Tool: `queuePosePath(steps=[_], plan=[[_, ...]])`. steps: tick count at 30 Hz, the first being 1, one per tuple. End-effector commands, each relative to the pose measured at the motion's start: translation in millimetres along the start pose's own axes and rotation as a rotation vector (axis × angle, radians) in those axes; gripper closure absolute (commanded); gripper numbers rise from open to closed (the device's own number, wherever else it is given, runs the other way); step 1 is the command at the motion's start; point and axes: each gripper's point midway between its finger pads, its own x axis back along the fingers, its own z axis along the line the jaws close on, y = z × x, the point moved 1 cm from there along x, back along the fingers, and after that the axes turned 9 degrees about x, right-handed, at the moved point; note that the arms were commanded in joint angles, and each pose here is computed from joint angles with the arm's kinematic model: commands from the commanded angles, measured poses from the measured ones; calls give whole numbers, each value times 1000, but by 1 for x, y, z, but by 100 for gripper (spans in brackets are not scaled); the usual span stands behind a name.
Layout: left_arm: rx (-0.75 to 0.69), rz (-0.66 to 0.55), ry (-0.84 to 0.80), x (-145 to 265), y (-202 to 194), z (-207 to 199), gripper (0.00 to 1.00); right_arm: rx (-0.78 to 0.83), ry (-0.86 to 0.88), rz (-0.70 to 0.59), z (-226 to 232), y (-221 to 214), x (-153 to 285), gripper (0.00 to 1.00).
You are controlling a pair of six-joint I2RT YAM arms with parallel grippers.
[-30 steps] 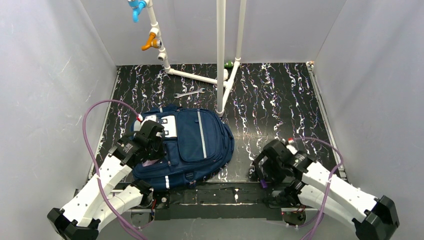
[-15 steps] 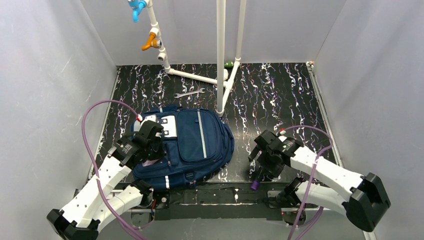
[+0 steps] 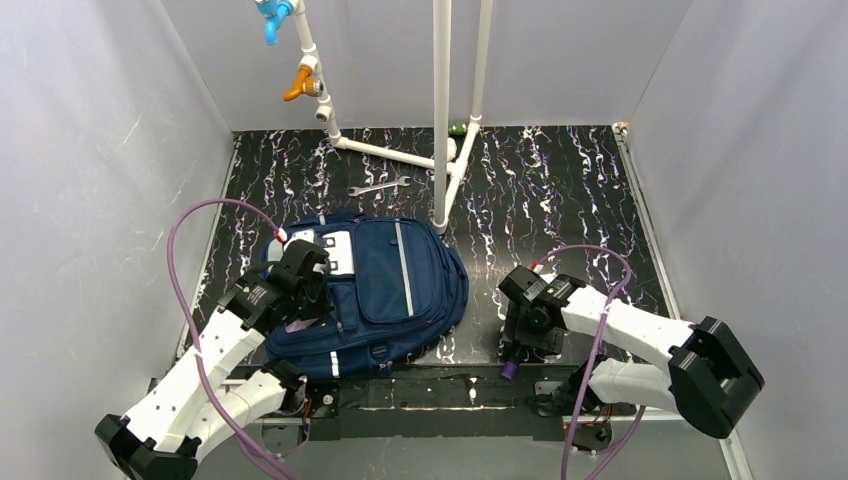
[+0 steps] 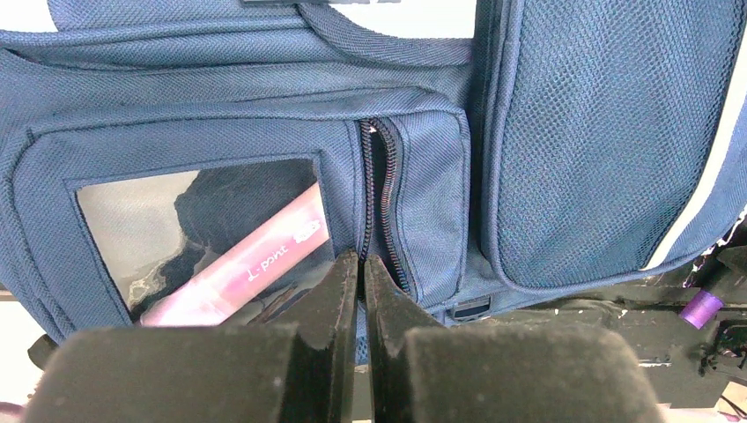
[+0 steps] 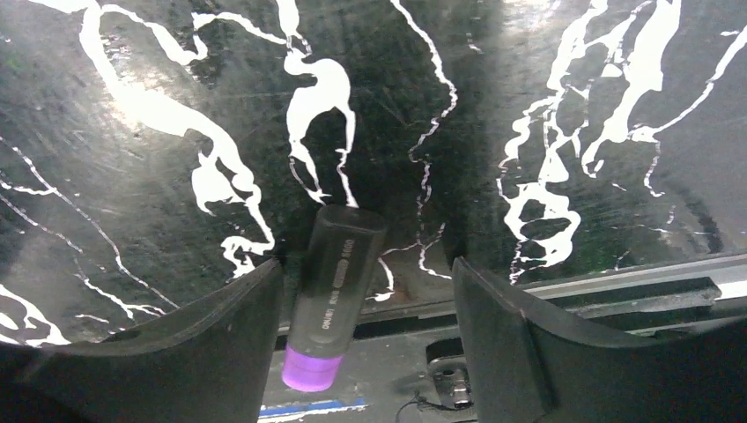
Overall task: Pack the student bag
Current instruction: Pick up the stationery from the center of the board.
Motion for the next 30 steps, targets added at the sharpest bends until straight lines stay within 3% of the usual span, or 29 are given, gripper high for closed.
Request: queuePosePath(steps=[1,7,14,22,30], plan=[[17,-10,-111,6,9,-26,100,45,-19,-15,3,4,-7,28],[22,-3,-110,4,8,-26,100,5,-19,-26,12,1,-15,42],[22,-15,-125,9,10,-28,100,-65,-51,-19,15,2,-16,99],[33,-23,-122,10,10,-26,100,-53,-1,-42,26,15,14,99],[64,-73,-146,15,16,-25,100,-122,178,-348,57,90,126,99]])
